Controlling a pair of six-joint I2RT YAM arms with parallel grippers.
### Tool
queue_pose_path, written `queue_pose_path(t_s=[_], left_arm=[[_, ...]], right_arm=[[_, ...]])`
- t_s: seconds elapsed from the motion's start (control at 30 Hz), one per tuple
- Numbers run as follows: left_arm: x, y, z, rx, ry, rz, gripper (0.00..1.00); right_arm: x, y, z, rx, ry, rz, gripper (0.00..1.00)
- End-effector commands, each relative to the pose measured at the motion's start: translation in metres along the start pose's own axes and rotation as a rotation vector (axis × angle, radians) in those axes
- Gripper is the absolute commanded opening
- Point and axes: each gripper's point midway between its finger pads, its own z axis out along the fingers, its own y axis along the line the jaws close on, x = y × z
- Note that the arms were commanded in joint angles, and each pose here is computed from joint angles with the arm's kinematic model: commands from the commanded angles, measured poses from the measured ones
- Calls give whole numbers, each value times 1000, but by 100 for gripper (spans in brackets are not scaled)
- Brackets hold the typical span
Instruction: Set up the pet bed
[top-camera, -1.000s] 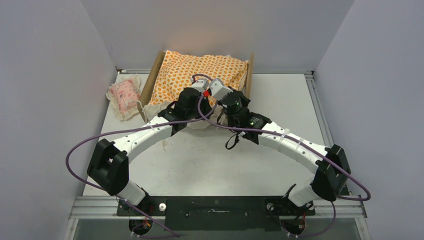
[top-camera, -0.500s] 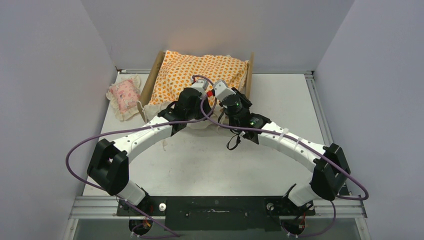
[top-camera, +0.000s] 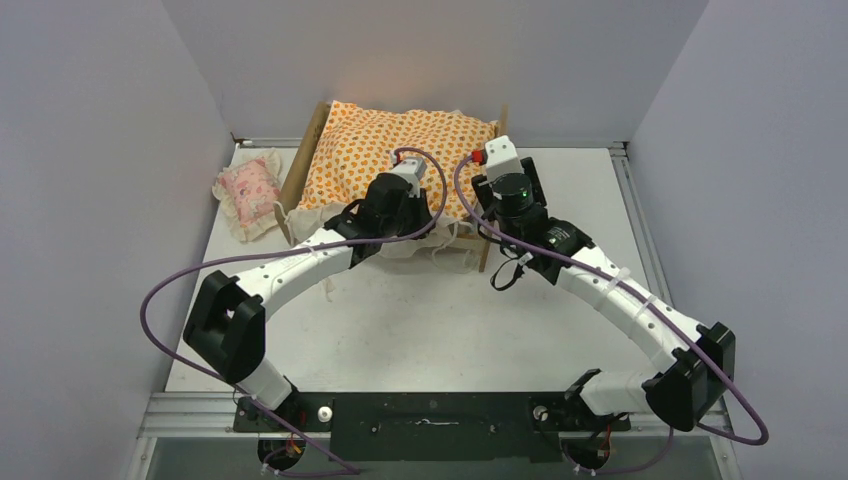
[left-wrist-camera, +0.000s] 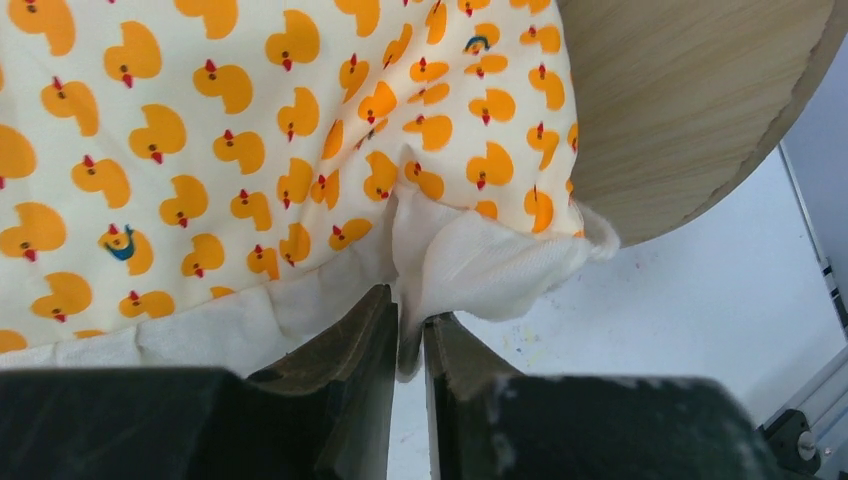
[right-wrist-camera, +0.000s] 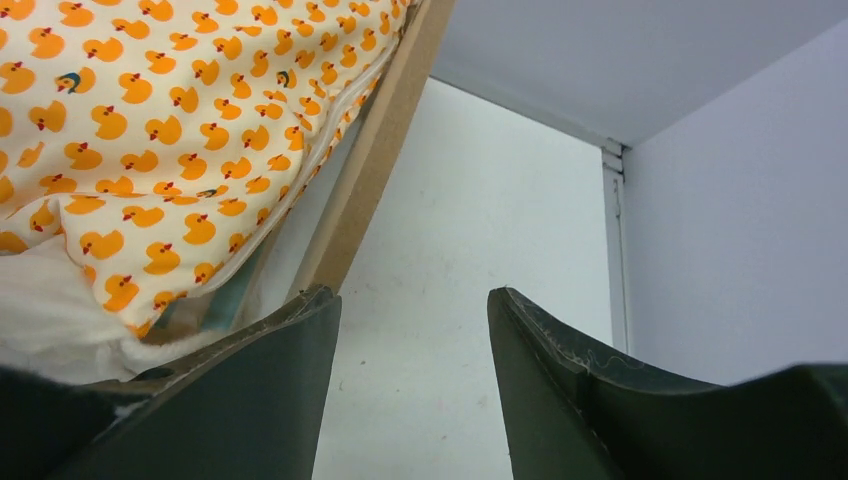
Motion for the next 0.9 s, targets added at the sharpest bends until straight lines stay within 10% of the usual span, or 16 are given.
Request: queue_pose_path(t_s=[0.0, 0.2, 0.47, 0.87], left_arm=[[-28, -19, 3, 23, -53, 30, 24], [-44, -16, -8, -21, -75, 60, 55], [-40, -5, -41, -61, -74, 78, 63], [14, 14, -74, -73, -7, 41, 64]], right_arm=[[14, 14, 11, -69, 34, 138, 57], [40, 17, 47, -96, 90, 218, 48], [36, -30, 113, -71, 76, 290, 19], [32, -37, 52, -116, 43, 483, 57]])
